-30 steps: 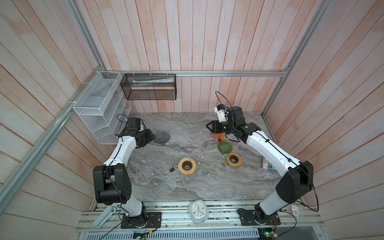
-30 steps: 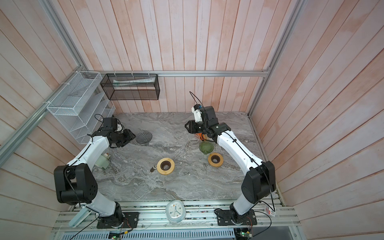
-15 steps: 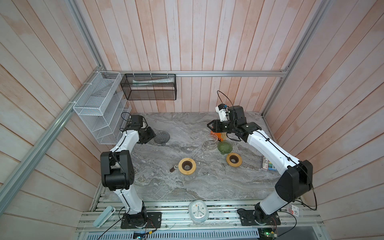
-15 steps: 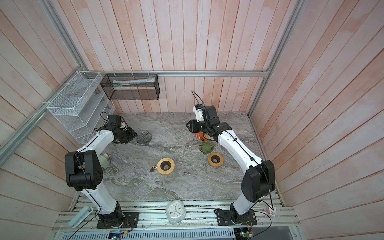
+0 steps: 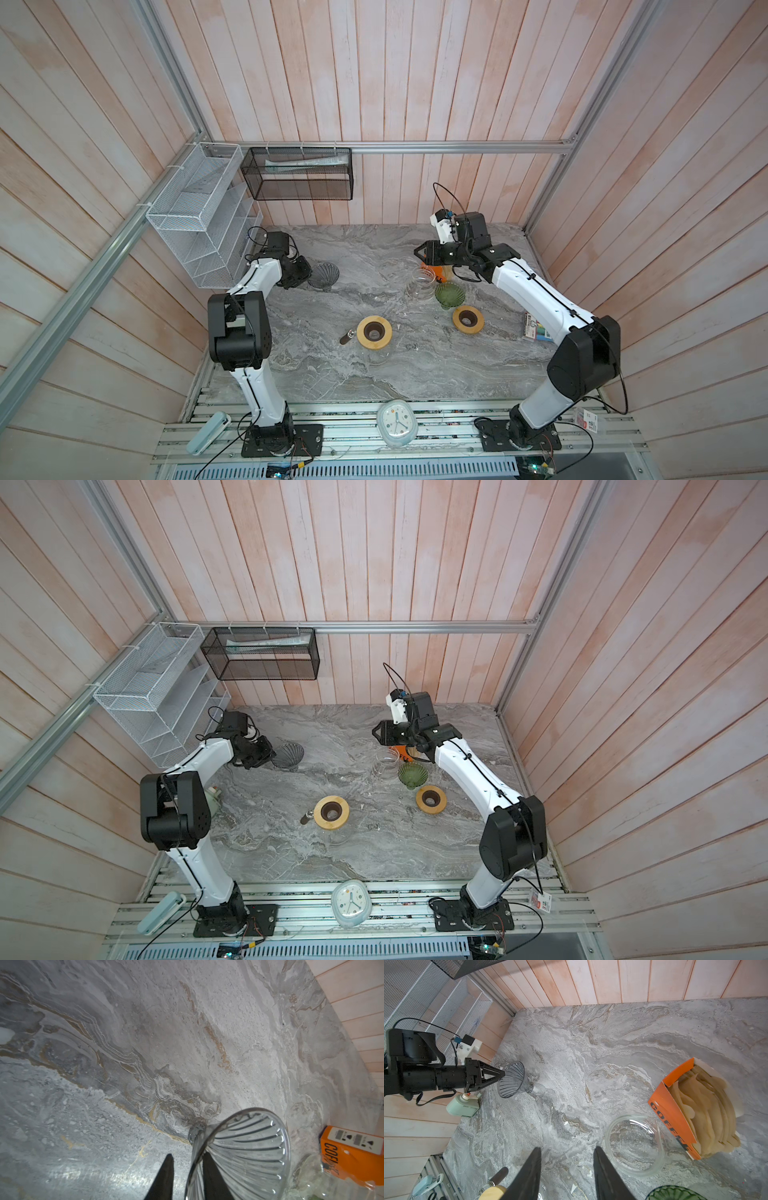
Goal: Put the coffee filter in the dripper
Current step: 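Grasp the clear ribbed glass dripper's rim with the left gripper while right hovers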
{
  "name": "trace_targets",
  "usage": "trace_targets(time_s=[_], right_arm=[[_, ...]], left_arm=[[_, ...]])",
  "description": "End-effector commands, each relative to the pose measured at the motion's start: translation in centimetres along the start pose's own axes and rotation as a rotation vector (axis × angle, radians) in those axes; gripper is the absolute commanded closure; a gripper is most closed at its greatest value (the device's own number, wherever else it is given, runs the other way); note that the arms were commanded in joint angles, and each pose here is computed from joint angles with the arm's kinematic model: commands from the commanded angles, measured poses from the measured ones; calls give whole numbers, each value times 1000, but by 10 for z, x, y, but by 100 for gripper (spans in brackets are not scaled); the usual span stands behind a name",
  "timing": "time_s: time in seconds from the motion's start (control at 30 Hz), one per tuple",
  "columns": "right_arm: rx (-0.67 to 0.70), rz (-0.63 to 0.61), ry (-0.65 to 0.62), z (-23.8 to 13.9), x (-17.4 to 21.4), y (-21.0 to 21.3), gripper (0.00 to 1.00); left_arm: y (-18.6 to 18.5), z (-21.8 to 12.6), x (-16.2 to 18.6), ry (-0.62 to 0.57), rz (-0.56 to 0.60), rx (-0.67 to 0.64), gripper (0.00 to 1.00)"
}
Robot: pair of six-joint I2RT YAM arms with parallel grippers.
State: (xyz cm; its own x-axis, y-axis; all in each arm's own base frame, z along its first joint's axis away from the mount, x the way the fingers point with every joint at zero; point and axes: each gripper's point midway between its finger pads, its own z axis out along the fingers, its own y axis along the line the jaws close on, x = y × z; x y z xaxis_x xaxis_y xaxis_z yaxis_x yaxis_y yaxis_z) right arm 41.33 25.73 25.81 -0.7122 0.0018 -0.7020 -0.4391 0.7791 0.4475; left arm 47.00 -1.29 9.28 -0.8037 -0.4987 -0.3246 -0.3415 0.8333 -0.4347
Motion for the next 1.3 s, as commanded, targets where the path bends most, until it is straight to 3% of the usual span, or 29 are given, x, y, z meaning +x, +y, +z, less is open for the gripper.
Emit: trace_targets(time_s=[0.0,0.2,0.57,0.77,1.03,1.27], right_arm=[[-13,-14,-3,0,-4,0,57],[-8,-10,1,1,-3,-3,57],[-1,-2,3,1,-1,-6,57],[-6,2,-1,-1,-1,-5,57],[-4,1,-8,-9,1,-4,57],[5,-15,-19,-22,0,-1,57]], left_arm=[[-1,9,-4,-6,15,-2,75],[-5,13,-4,-5,25,0,75],[-13,12,-4,-11,47,7,99],[-19,1,-5,-26,58,19,100],[-46,-38,-3,-74,96,74,100],[-84,-89,18,-96,166,152,100]])
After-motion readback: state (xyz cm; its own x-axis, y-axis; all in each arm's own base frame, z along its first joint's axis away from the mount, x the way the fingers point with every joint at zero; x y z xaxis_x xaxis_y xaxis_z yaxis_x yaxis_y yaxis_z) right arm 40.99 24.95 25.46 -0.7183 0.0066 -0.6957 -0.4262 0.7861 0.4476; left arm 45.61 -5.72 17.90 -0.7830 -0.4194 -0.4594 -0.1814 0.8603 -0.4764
